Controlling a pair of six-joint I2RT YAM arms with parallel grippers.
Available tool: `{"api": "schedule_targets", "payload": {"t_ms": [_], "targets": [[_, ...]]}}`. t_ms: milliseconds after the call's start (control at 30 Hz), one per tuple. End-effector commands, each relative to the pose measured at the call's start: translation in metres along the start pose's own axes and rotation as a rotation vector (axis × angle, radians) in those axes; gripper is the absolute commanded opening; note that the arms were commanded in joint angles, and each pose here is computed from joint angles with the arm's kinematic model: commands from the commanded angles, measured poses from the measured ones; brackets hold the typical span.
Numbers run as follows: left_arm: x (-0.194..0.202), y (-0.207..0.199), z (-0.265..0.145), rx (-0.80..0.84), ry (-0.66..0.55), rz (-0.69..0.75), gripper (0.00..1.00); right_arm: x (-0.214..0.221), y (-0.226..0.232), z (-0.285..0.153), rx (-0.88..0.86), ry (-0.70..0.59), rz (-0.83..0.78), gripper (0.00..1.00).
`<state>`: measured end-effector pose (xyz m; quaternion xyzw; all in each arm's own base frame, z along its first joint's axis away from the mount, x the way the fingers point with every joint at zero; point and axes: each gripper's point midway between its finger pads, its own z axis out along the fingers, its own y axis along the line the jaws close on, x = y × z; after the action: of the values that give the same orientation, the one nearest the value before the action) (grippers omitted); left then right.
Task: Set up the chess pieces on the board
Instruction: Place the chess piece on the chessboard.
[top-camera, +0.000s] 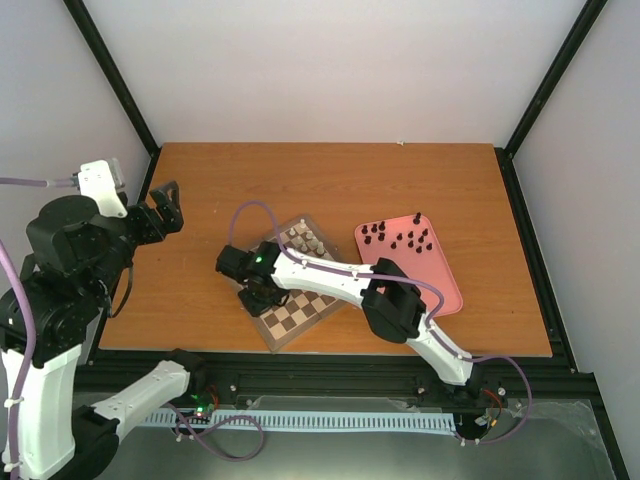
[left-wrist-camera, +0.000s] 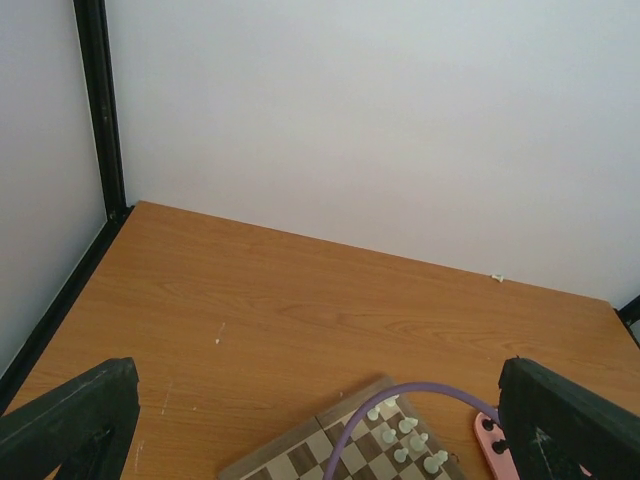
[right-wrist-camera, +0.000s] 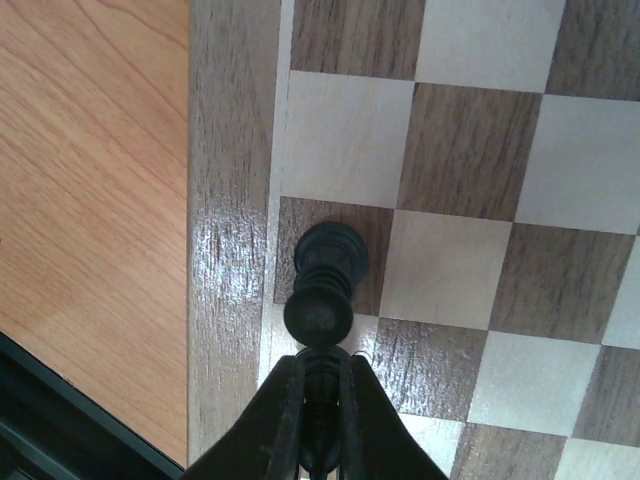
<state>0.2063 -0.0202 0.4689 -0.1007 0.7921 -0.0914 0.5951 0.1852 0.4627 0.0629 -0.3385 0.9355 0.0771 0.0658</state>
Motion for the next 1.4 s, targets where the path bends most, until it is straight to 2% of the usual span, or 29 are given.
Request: {"api": "schedule_targets", "payload": {"t_ms": [0, 233, 433, 967, 1267, 1367], "targets": [[-0.002, 0.003, -0.002, -0.012, -0.014, 0.02, 1.0, -0.002, 0.005, 0.005, -0.008, 0.01, -0.008, 0.05], [-0.001, 0.004, -0.003, -0.012, -0.011, 0.027, 1.0, -0.003, 0.005, 0.01, 0.002, 0.021, -0.01, 0.06], [0.003, 0.004, -0.001, -0.011, 0.0, 0.028, 1.0, -0.003, 0.004, 0.006, 0.006, 0.019, -0.014, 0.13], [0.01, 0.003, 0.003, -0.007, 0.019, 0.029, 1.0, 0.003, 0.006, 0.002, -0.02, 0.024, -0.025, 0.14], [0.009, 0.002, 0.001, 0.0, 0.016, 0.029, 1.0, -0.003, 0.007, -0.006, -0.021, -0.009, -0.027, 0.24], [0.009, 0.002, 0.0, 0.003, 0.015, 0.028, 1.0, -0.008, 0.008, -0.015, -0.027, -0.036, -0.029, 0.3]]}}
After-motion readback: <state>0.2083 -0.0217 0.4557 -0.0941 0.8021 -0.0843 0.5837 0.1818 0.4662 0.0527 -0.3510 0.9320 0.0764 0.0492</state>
